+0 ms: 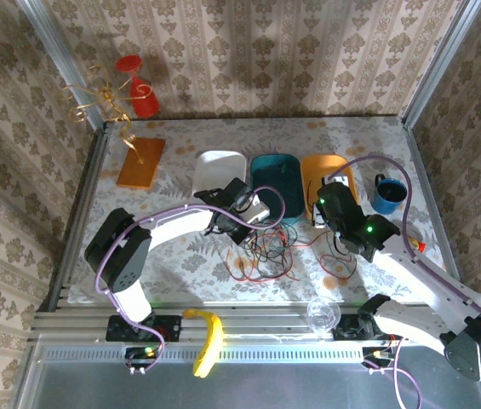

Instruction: Untangle the cables

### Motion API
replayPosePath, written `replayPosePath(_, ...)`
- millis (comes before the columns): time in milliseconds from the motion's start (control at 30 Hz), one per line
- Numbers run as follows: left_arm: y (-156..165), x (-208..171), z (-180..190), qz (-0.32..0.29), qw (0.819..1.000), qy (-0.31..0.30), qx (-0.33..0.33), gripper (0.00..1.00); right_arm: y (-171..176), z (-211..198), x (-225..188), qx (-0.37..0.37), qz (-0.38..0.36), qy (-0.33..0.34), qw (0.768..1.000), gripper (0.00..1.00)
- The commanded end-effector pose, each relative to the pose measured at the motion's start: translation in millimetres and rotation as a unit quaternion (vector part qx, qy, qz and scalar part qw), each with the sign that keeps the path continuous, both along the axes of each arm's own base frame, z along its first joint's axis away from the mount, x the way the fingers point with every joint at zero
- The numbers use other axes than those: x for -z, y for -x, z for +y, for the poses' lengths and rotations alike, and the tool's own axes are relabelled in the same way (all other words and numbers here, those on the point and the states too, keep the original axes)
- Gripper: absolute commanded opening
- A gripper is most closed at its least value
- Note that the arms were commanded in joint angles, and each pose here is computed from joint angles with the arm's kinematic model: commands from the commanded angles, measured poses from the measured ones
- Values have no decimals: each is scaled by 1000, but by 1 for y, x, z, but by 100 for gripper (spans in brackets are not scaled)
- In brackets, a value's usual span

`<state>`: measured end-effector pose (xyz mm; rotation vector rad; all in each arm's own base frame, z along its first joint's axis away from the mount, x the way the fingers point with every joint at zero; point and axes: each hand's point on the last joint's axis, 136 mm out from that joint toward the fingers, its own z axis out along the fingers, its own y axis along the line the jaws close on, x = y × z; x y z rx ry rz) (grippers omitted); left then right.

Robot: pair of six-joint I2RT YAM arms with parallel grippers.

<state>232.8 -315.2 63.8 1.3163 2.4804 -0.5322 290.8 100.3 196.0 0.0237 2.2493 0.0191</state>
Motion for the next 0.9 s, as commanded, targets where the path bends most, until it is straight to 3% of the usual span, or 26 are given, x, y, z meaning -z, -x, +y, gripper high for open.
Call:
replayPosePath(0,5,-1,-4,8,1000,0,14,0,2,-5,-13,4,-30,35,999,0)
replayPosePath(200,4,-1,-7,9,1000,2,17,0,13,65,-25,-135,-53,24,989,0)
replayPosePath(333,4,-1,-9,9,1000,2,19,0,19,81,-39,-163,-79,-10,983,0)
replayPosePath(533,7,5,-3,10,1000,-10,17,0,12,15,-65,-30,-130,-18,991,0)
replayPosePath(700,8,12,3,9,1000,-23,17,0,13,-40,-67,39,-128,-138,981,0)
replayPosePath(867,10,17,8,10,999,-30,17,0,14,-72,-65,78,-115,-208,968,0)
